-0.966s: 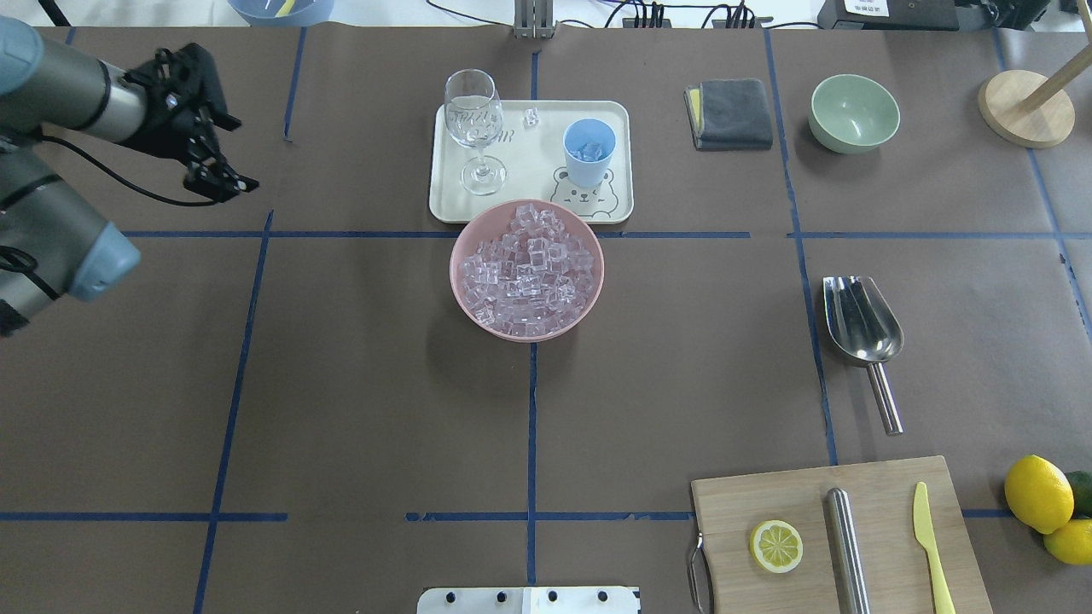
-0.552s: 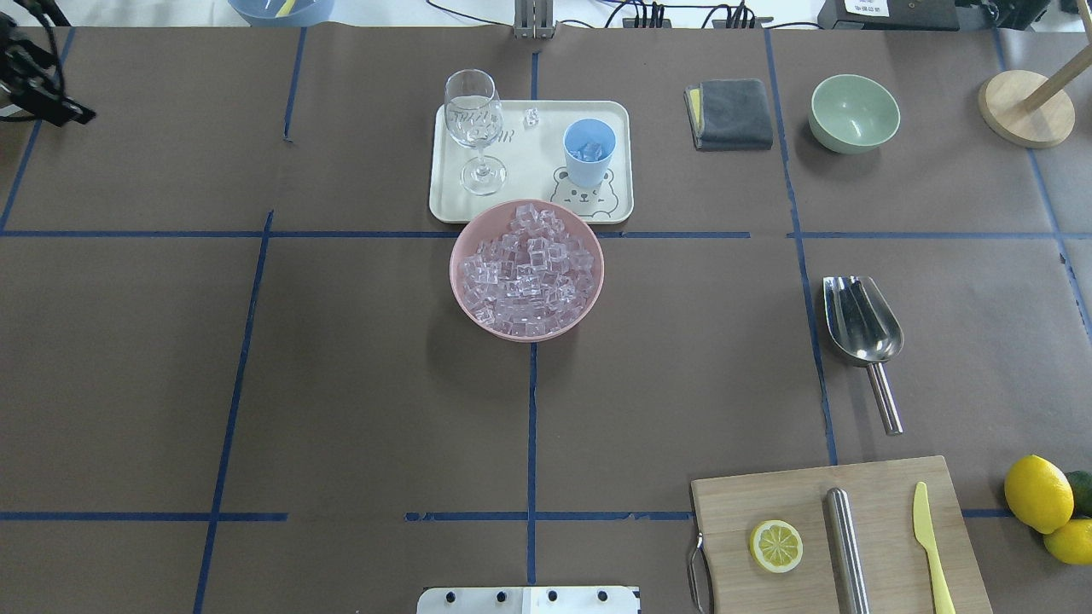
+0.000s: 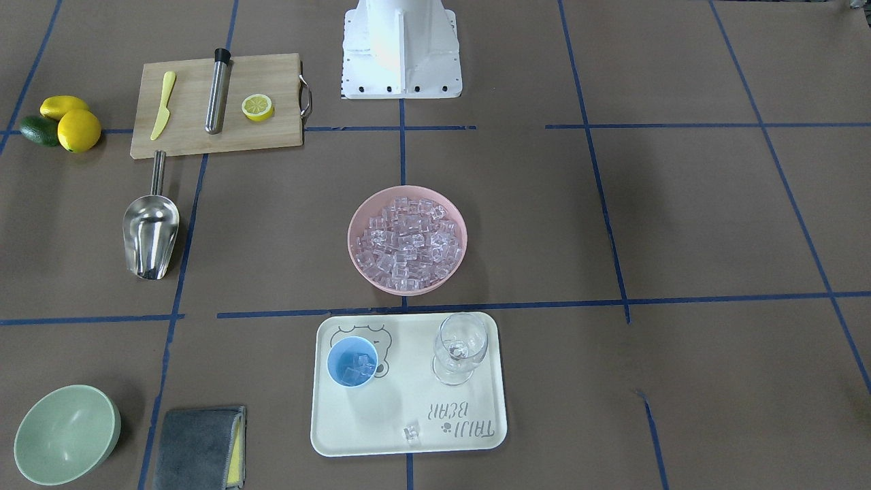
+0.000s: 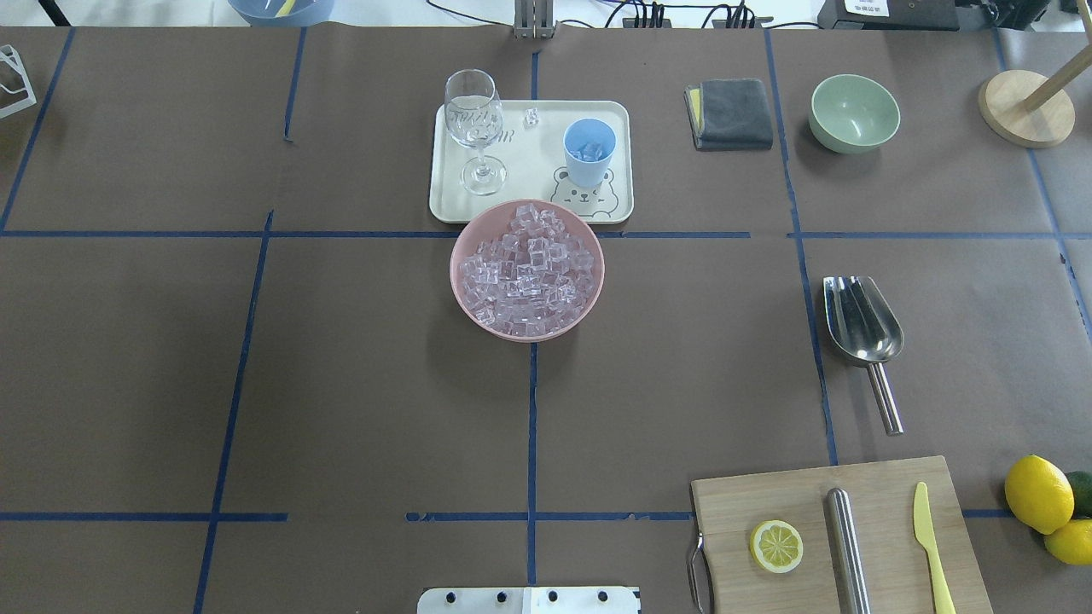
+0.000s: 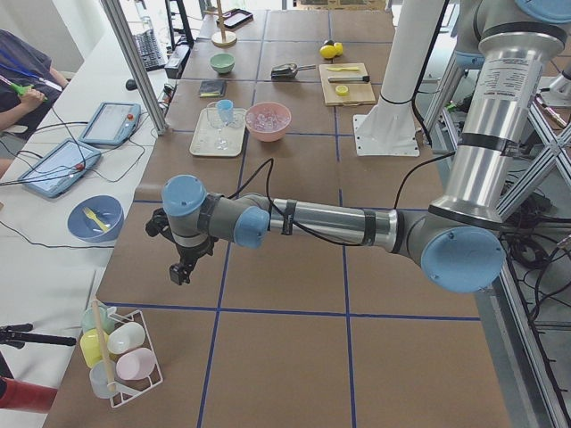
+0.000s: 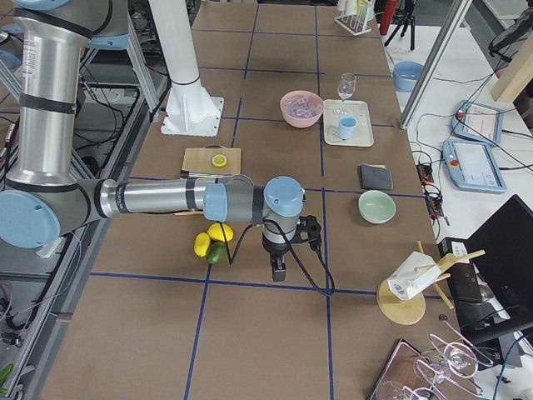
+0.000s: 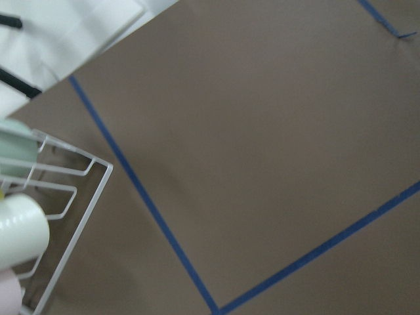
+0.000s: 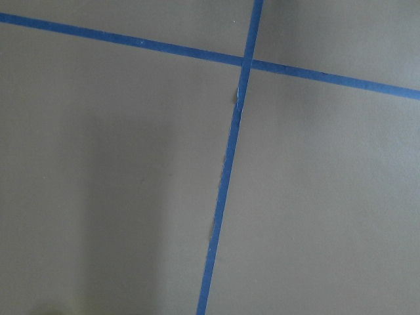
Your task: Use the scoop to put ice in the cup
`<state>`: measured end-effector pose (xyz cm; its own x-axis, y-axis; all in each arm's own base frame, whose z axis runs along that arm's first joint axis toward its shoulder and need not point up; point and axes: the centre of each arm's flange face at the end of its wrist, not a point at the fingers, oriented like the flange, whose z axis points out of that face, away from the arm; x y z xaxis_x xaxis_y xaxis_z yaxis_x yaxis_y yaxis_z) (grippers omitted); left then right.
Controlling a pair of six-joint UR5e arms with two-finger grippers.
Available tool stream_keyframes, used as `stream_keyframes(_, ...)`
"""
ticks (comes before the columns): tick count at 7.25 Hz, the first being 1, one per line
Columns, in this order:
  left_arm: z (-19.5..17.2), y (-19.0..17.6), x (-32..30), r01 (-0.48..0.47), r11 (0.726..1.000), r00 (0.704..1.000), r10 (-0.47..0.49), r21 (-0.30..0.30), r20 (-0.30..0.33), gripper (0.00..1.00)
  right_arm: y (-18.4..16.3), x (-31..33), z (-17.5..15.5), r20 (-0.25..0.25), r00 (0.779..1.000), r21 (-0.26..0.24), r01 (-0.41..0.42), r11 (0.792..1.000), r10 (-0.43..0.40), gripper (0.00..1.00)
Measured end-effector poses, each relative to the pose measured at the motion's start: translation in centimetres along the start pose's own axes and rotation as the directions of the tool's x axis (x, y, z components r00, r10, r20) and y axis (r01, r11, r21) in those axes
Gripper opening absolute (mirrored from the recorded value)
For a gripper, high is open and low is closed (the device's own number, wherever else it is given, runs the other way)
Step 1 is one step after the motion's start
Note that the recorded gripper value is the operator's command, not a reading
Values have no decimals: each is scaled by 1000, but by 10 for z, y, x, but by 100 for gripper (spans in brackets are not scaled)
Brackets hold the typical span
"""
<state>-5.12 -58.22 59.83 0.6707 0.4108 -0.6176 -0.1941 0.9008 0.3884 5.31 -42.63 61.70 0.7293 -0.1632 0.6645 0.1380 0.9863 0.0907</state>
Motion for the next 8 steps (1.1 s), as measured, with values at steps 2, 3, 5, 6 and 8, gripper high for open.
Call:
stream_keyframes(2, -2, 44, -18, 114, 993, 993, -114, -29, -12, 100, -4, -2, -2, 2, 1000, 6, -1, 1000, 1, 100)
stream_keyframes(3, -6, 53, -15, 168, 985, 986, -169, -46, -12, 100, -4, -2, -3, 2, 1000, 6, -2, 1000, 2, 100)
stream_keyframes(5, -5, 85, -9, 218, 974, 975, -220, -68, -24, 100, -3, -3, -3, 0, 1000, 8, -1, 1000, 1, 100)
stream_keyframes(6, -3, 93, -6, 217, 974, 975, -219, -65, -37, 100, -3, -2, -3, -3, 1000, 7, 2, 1000, -2, 100)
stream_keyframes(8, -1, 98, -6, 219, 974, 974, -222, -65, -48, 100, -5, -2, -4, -5, 1000, 9, 13, 1000, -13, 100)
